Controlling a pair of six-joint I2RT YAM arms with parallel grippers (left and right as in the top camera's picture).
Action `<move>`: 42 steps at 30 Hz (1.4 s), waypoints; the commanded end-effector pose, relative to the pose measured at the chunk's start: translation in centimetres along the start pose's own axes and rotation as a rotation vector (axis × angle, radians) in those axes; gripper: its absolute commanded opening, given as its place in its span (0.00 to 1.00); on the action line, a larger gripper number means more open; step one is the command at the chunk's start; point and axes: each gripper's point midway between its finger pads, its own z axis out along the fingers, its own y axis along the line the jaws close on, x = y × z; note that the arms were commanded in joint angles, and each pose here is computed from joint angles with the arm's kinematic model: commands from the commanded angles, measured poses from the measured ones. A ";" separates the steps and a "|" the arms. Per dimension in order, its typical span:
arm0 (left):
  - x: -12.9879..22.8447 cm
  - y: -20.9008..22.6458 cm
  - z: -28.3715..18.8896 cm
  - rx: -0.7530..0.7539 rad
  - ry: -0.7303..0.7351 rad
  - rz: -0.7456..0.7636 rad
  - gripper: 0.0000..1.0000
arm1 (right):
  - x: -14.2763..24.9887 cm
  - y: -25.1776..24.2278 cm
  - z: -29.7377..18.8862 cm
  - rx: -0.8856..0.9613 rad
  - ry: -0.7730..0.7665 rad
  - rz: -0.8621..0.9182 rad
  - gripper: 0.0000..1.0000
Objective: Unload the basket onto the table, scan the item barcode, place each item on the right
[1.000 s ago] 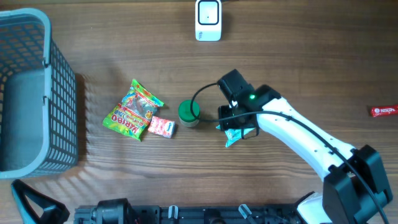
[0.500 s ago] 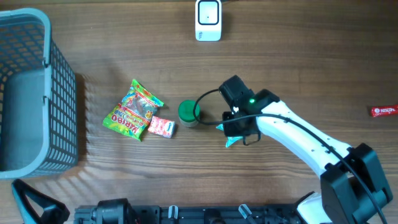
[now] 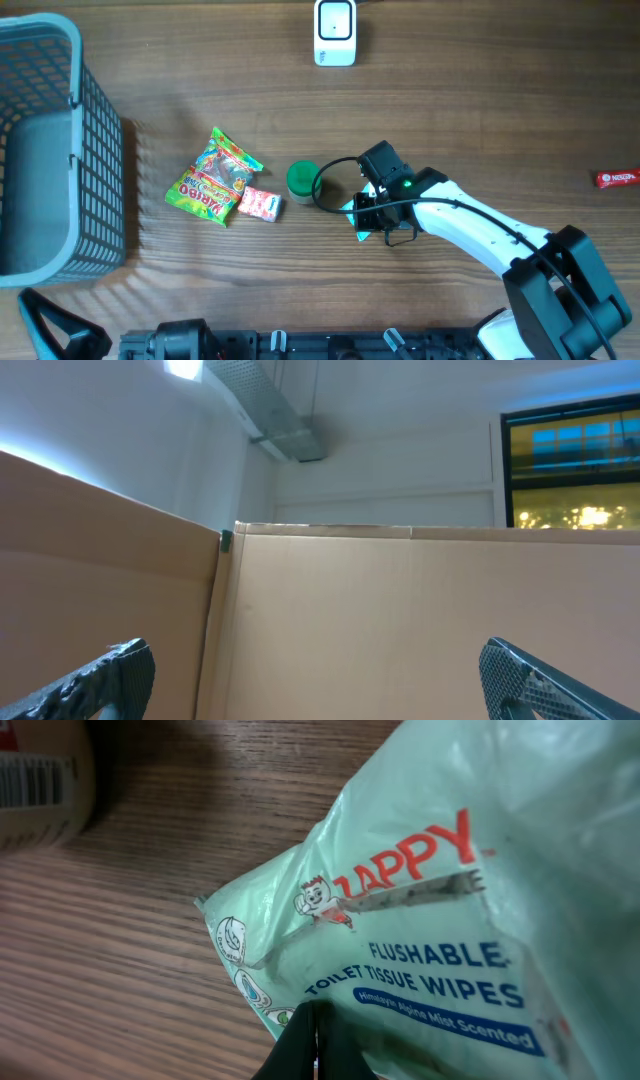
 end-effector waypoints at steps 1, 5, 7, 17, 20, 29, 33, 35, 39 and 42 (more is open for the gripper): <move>-0.2 0.3 -0.3 -0.015 -0.012 -0.016 1.00 | 0.9 0.2 0.1 0.011 0.081 -0.023 0.04; 0.0 0.3 -0.3 -0.015 -0.002 -0.074 1.00 | -1.1 2.0 -5.1 0.026 0.050 -0.052 0.04; -0.2 0.3 -0.3 -0.016 -0.009 -0.076 1.00 | -2.0 2.6 -7.2 0.037 0.014 -0.059 0.04; -0.3 0.3 -0.3 -0.015 -0.015 -0.109 1.00 | -0.3 -0.6 -3.3 0.118 0.031 -0.023 0.04; -0.7 0.3 -0.3 -0.015 -0.032 -0.120 1.00 | 1.8 -0.6 0.6 0.029 0.100 -0.014 0.04; -1.8 0.7 -3.0 0.007 -0.068 -0.128 1.00 | 1.5 0.6 0.3 -0.007 0.134 -0.033 0.04; -1.7 0.0 -3.0 0.050 -0.061 -0.126 1.00 | -1.2 1.8 -5.0 0.049 0.061 -0.090 0.58; -1.6 -0.2 -3.0 0.062 -0.059 -0.125 1.00 | -1.6 2.0 -6.6 0.064 0.051 -0.132 1.00; -1.6 -0.3 -3.0 0.065 -0.059 -0.125 1.00 | -1.8 0.3 -7.7 0.094 0.060 -0.082 1.00; -1.6 -0.3 -3.0 0.065 -0.059 -0.125 1.00 | -1.1 -1.6 -7.1 0.074 0.113 0.057 1.00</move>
